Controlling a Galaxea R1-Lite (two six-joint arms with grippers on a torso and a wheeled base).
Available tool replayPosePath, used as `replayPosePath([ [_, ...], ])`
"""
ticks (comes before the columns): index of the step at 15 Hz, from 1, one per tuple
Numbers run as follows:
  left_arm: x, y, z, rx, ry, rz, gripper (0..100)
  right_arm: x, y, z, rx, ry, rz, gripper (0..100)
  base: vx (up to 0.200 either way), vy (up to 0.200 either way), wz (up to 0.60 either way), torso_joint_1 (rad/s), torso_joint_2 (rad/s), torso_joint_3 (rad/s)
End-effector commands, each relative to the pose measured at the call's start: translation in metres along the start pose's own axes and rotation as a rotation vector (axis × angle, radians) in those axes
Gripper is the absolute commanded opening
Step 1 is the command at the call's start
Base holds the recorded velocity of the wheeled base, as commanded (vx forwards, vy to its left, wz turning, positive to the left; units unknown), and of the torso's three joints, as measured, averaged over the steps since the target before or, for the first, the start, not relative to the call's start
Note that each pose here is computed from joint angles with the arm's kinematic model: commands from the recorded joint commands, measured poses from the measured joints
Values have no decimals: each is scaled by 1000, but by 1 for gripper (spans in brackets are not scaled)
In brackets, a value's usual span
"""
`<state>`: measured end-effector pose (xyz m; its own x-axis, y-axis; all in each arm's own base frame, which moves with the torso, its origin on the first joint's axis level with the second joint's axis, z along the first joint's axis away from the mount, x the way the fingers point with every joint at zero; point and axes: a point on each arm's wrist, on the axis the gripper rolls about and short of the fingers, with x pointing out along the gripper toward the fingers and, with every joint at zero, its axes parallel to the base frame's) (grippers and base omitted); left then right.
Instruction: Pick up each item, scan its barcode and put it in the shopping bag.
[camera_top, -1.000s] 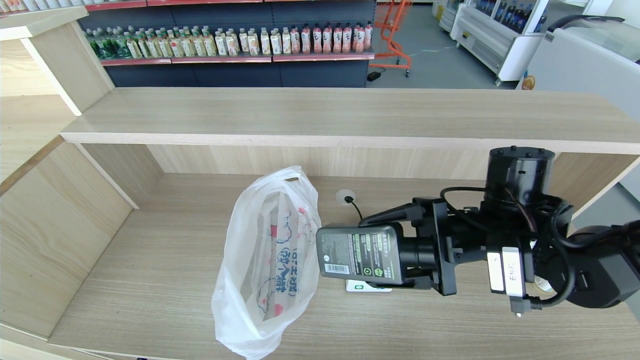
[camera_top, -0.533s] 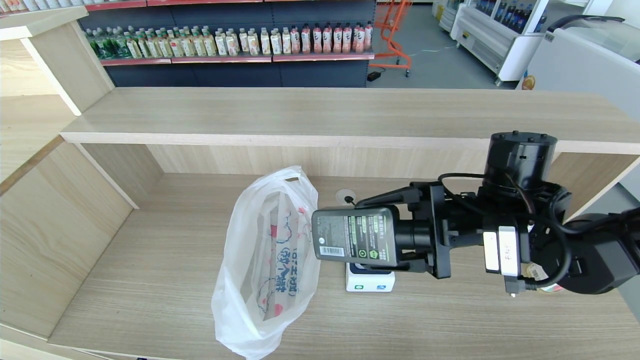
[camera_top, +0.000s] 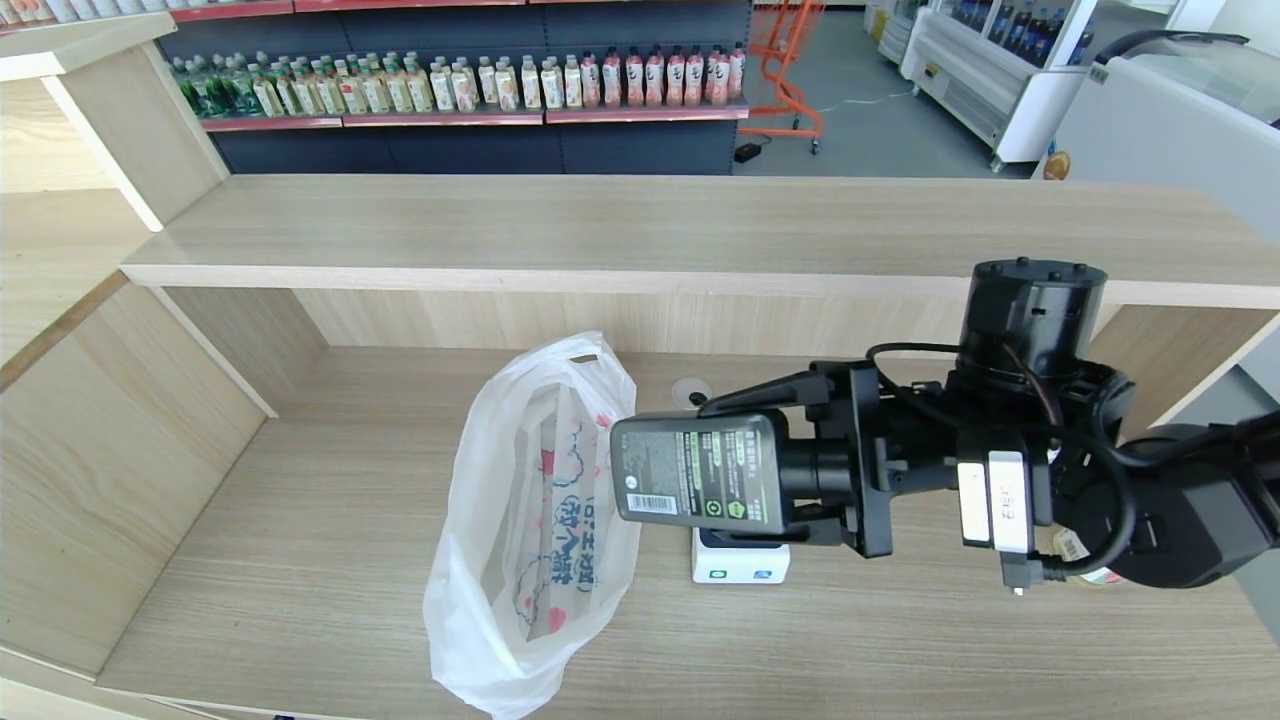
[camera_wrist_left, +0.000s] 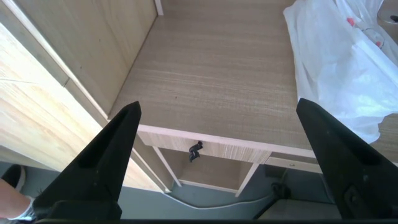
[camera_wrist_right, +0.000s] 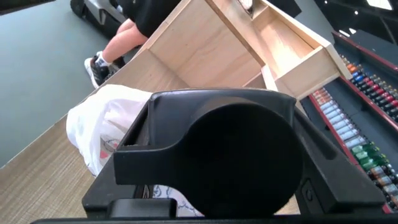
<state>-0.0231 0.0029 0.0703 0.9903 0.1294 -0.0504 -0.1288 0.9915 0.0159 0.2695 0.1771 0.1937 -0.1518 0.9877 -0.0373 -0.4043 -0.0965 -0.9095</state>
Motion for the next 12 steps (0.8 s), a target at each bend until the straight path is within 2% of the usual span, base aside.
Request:
replayPosePath([
  [1,0,0,0,0,0,1,100,-2,-1,4,5,2,-4,0,0,0,0,0,0,0],
  [2,0,0,0,0,0,1,100,-8,-6,10,30,15,-18,0,0,0,0,0,0,0],
  [3,0,0,0,0,0,1,100,-38,-13,24,150,140,-99,0,0,0,0,0,0,0],
  [5,0,0,0,0,0,1,100,-75,-7,44,402,398,-312,0,0,0,0,0,0,0],
  [7,0,0,0,0,0,1,100,-88,2,48,662,635,-599,0,0,0,0,0,0,0],
  [8,0,0,0,0,0,1,100,-89,5,43,747,724,-714,0,0,0,0,0,0,0],
  [9,0,0,0,0,0,1,100,-90,11,36,844,812,-767,0,0,0,0,0,0,0],
  [12,0,0,0,0,0,1,100,-91,34,21,1022,1006,-712,0,0,0,0,0,0,0],
])
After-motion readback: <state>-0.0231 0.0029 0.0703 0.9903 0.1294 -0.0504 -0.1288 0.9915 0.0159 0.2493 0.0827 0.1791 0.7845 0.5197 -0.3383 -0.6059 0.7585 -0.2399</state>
